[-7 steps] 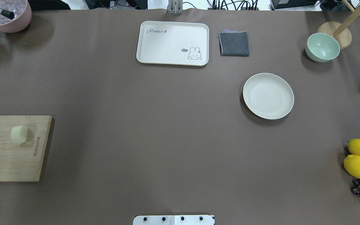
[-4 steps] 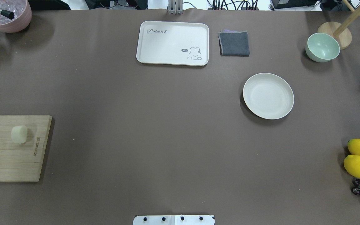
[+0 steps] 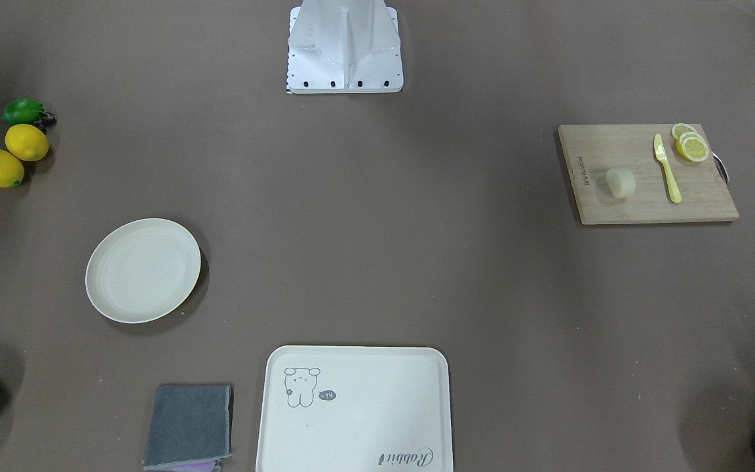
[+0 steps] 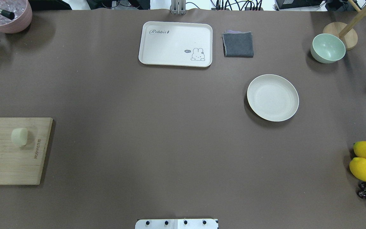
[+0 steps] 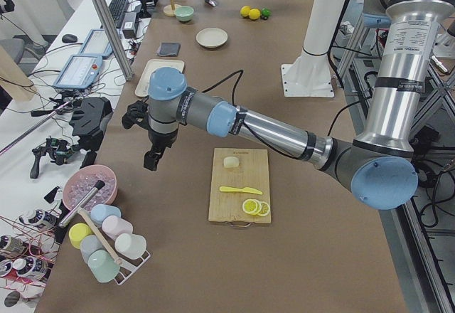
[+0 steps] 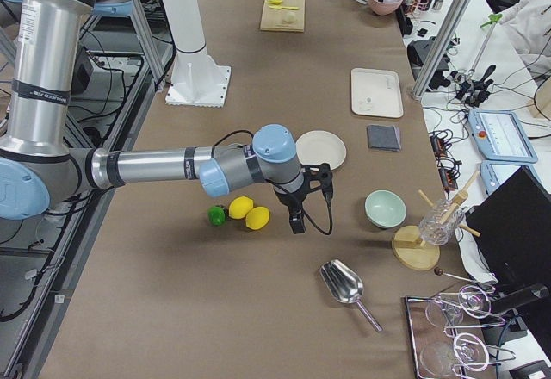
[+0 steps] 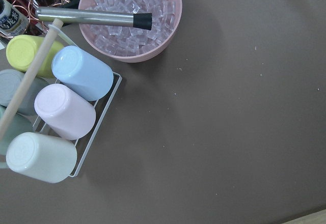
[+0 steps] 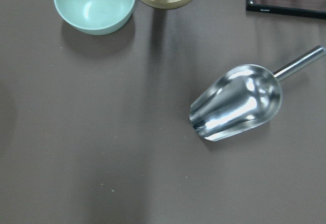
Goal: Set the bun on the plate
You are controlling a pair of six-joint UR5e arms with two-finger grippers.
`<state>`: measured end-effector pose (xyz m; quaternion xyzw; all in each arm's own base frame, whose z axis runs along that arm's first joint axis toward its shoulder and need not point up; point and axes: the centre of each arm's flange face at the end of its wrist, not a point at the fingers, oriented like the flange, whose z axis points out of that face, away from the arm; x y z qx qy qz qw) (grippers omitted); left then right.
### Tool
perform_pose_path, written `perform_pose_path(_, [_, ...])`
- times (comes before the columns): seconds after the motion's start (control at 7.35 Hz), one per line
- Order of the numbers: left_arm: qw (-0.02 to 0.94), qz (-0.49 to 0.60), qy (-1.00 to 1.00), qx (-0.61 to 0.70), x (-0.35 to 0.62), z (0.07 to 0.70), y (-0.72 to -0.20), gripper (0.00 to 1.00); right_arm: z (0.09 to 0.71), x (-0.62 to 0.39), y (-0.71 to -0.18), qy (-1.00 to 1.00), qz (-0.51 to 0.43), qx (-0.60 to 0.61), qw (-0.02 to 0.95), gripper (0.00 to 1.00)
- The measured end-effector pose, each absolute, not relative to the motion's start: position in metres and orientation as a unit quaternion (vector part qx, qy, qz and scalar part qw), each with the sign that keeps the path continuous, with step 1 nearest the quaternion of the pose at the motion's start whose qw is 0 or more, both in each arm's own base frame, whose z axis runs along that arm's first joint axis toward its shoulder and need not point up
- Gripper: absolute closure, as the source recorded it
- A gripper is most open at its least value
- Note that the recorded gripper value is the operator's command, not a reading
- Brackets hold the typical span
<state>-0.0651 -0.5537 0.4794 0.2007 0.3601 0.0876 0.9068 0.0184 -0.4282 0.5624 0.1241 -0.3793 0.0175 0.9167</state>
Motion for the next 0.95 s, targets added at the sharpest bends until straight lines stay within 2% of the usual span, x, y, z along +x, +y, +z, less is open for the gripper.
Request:
perform_pose_path(0.41, [0.894, 0.104, 0.384, 0.208, -0.044, 0.484, -0.547, 0.02, 0.510, -0.119, -0.466, -0.403, 0.062, 0.095, 0.908, 0.06])
perform_pose_path(0.68, [0.892, 0.106, 0.387, 0.209, -0.042, 0.484, -0.546, 0.02, 0.486, -0.201, -0.483, -0.405, 0.088, 0.090, 0.905, 0.20])
perform_pose_path(0.82, [0.891, 0.107, 0.387, 0.210, -0.042, 0.484, -0.546, 0.02, 0.485, -0.229, -0.483, -0.410, 0.098, 0.093, 0.902, 0.32])
perform_pose_path(0.95, [0.891, 0.107, 0.387, 0.210, -0.042, 0.483, -0.546, 0.02, 0.491, -0.253, -0.480, -0.416, 0.107, 0.098, 0.898, 0.36])
